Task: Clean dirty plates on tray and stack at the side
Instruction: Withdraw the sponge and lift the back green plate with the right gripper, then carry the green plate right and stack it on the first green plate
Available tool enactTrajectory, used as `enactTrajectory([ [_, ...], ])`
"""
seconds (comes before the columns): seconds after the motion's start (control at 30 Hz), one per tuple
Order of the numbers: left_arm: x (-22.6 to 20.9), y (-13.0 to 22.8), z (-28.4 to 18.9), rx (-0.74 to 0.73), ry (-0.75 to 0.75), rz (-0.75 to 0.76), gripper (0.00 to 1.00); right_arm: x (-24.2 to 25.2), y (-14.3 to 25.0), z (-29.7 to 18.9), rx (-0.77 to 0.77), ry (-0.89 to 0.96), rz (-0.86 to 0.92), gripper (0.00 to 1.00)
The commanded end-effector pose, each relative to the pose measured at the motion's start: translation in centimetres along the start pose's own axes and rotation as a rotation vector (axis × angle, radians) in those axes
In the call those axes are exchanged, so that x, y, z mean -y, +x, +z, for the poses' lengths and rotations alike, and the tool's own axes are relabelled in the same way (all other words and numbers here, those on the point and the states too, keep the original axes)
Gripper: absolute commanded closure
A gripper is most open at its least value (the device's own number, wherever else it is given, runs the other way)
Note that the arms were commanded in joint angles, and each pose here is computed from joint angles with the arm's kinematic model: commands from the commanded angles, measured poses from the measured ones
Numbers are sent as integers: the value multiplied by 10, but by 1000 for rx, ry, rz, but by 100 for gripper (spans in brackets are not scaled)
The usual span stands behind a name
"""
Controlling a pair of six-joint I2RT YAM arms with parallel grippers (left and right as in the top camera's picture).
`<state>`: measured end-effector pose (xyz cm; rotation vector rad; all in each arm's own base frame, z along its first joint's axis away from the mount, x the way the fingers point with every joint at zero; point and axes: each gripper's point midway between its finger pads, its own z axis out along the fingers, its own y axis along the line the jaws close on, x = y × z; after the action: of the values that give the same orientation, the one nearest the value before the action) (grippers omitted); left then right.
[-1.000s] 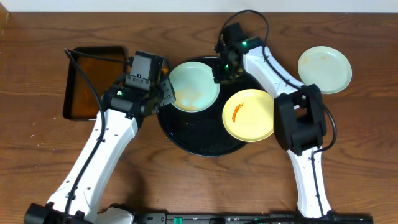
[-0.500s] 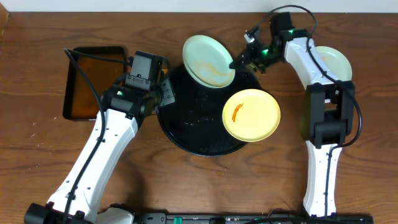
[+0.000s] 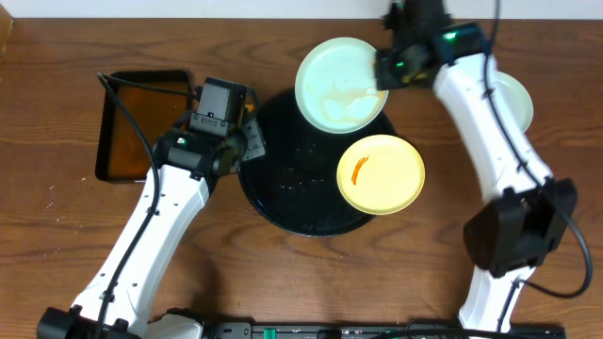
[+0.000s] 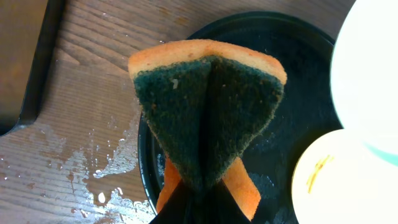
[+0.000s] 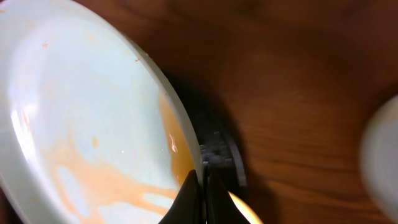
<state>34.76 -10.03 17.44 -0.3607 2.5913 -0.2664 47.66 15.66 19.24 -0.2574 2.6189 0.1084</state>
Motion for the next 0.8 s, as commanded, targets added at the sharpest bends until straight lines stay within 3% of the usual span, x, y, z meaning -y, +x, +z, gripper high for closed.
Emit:
enactTrajectory([
  [0.0,-2,2,3,-9,-12,-5,92,13,-10,-19,69,345,-160,99],
  [0.17,-3,3,3,-10,-12,-5,92,-20,-13,-31,129,444,-255,99],
  [0.53,-2,2,3,-6,-10,-5,92,-39,-24,-69,226,723,-423,99],
  [0.77,-2,2,3,-6,-10,-5,93,-57,-27,-82,245,787,-546,99],
])
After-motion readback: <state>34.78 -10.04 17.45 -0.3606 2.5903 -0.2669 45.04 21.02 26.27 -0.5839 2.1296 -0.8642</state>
